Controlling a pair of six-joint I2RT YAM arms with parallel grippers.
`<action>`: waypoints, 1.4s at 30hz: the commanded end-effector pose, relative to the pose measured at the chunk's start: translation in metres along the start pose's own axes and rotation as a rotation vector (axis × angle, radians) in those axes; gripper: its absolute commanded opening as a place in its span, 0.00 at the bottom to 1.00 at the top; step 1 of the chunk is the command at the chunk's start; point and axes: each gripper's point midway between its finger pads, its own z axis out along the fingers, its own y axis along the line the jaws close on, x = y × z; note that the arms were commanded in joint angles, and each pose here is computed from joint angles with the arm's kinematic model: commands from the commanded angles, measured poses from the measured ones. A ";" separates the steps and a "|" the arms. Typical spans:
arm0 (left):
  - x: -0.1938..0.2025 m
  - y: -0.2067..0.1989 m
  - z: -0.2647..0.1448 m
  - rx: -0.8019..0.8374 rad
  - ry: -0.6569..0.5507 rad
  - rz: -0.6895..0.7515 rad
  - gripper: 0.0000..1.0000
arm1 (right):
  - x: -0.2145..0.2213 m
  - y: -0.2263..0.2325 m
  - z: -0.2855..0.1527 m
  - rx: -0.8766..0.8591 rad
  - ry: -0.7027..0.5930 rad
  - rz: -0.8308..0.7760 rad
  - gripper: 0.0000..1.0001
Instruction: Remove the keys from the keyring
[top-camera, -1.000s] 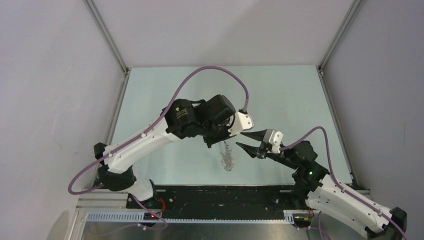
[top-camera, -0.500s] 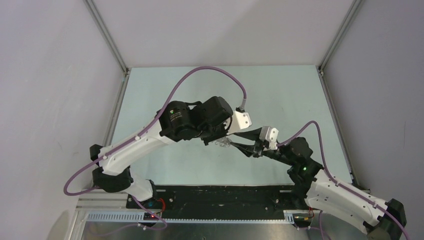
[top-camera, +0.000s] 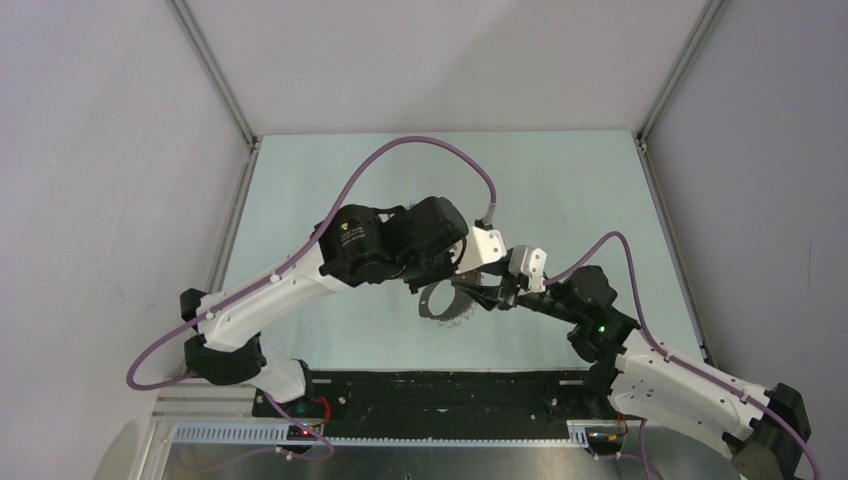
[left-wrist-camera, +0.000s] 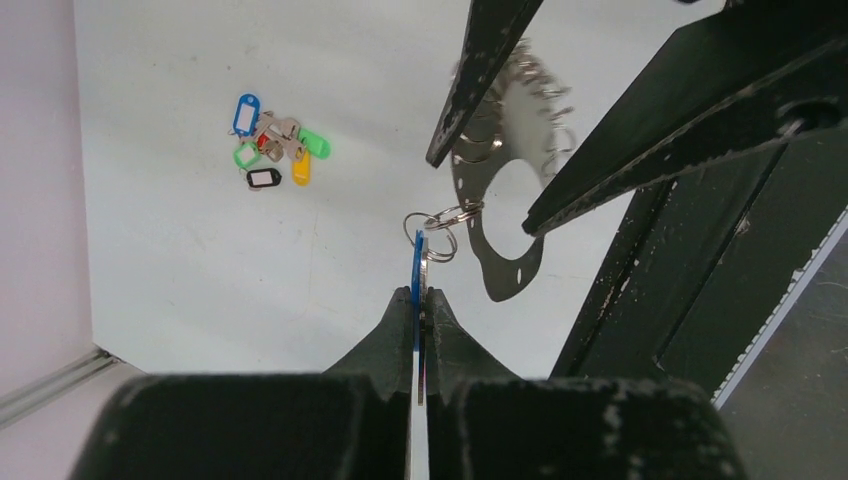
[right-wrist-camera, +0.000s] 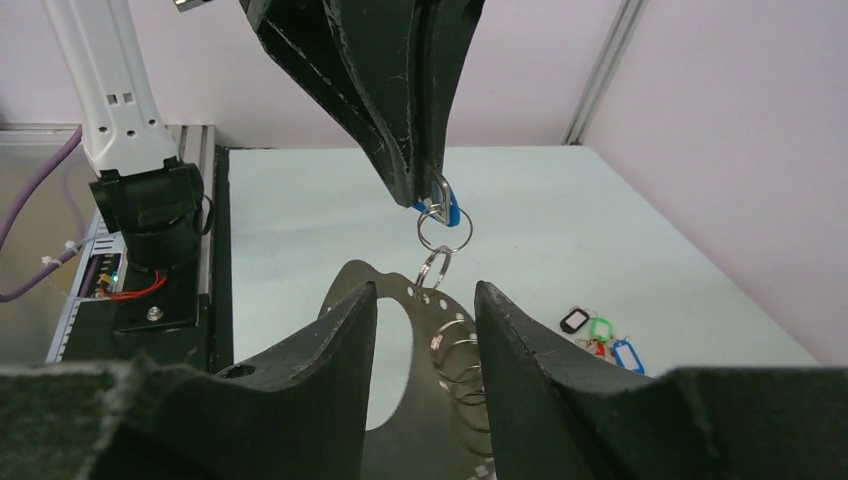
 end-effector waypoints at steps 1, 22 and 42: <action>-0.020 0.013 -0.025 -0.049 -0.119 -0.010 0.00 | -0.036 -0.002 0.012 -0.011 -0.094 -0.035 0.46; -0.022 0.014 -0.042 -0.058 -0.167 -0.010 0.00 | -0.036 -0.008 0.016 0.030 -0.087 0.002 0.00; -0.022 -0.001 -0.025 -0.002 -0.192 0.014 0.00 | -0.073 0.001 -0.009 0.041 -0.174 0.151 0.00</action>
